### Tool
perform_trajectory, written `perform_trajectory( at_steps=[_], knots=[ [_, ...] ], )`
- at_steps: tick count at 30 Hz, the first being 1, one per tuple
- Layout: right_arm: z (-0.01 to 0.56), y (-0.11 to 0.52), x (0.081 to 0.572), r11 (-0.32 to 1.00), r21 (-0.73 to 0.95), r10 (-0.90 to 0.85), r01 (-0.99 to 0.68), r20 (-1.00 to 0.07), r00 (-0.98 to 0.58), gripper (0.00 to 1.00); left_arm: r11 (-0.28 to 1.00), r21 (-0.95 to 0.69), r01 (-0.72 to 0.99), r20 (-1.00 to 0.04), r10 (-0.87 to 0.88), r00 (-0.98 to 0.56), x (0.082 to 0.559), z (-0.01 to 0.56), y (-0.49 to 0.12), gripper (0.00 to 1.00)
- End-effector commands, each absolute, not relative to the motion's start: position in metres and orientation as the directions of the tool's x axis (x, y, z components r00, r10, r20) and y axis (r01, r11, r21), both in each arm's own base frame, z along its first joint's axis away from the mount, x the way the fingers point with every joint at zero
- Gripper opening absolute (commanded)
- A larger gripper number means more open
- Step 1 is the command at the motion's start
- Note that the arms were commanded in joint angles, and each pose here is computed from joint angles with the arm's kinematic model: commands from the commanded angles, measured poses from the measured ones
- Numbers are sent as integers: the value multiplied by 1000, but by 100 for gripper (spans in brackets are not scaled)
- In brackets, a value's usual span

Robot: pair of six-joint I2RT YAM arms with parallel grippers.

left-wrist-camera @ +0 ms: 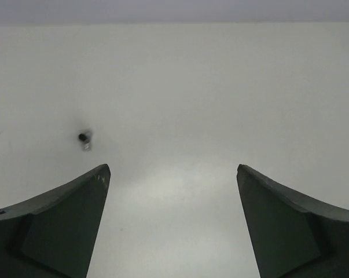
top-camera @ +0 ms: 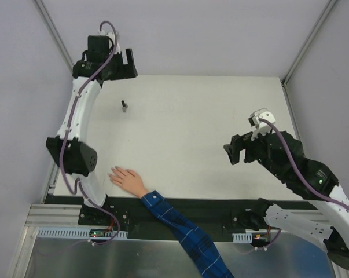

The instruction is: Paint the nails

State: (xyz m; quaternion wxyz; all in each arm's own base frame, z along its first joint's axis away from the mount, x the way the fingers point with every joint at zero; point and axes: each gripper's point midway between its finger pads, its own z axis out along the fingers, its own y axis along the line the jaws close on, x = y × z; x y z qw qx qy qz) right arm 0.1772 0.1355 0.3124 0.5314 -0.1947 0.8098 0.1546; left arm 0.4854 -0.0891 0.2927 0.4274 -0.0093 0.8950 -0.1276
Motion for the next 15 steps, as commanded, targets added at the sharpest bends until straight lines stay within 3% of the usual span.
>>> perform_trajectory(
  at_steps=[1, 5, 9, 12, 15],
  knots=[
    [337, 80, 186, 966, -67, -153, -249, -926, -344, 92, 801, -354, 483, -870, -92, -485, 380, 419, -175, 90],
    [378, 65, 185, 972, -62, -117, -226, -964, -239, 100, 640, -335, 692, -917, -53, -395, 298, 469, -218, 94],
    [411, 65, 182, 966, -45, -90, -255, -982, -165, 98, 541, -367, 756, -914, -60, -401, 260, 484, -225, 94],
    [416, 65, 193, 979, -62, -103, -195, -972, -209, 96, 512, -378, 771, -911, -56, -409, 243, 483, -226, 94],
    [430, 79, 190, 958, -49, -97, -283, -983, -158, 96, 506, -374, 777, -913, -55, -403, 235, 484, -225, 94]
  ],
)
